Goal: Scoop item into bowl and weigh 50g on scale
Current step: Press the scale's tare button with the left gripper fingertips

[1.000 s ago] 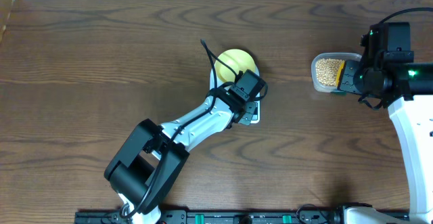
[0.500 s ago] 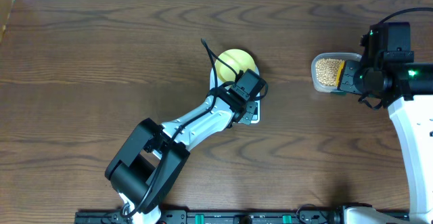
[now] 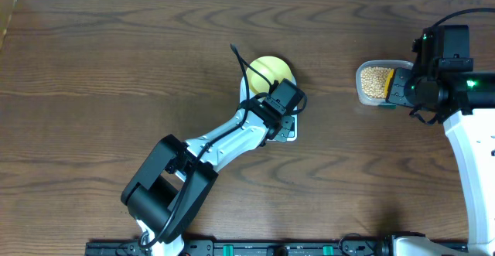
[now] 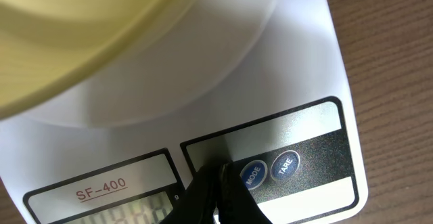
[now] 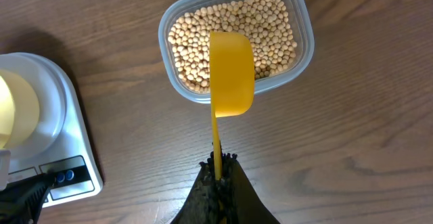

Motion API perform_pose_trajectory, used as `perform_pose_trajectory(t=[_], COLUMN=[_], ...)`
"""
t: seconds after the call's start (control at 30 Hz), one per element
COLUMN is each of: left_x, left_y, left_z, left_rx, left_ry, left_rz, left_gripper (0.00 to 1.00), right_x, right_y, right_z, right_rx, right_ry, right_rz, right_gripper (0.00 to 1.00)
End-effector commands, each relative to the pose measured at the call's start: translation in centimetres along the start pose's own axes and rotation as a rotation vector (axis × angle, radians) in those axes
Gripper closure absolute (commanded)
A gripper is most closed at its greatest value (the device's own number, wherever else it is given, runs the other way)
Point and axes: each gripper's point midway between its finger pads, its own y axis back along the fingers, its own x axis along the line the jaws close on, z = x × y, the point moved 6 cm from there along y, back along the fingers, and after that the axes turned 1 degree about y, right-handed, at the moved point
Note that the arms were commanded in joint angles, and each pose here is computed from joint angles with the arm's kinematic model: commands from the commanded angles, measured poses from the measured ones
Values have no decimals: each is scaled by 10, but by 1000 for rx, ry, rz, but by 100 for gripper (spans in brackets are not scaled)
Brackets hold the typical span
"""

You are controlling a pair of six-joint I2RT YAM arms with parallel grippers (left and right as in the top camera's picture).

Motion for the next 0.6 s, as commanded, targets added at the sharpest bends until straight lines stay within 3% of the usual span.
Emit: perform_pose_trajectory(t=[0.0, 0.57], left_x=[6, 10], left_y=[-21, -24], left_z=[-17, -30], left_rx=[77, 117], left_ry=[-1, -5], left_rz=[43, 58], left_gripper=[93, 93], right_x=[-2, -4], right_y=[7, 7], right_z=[6, 8], right_rx=[-34, -43], right_ry=[7, 9], right_rz=[-7, -14], right_gripper=[99, 99])
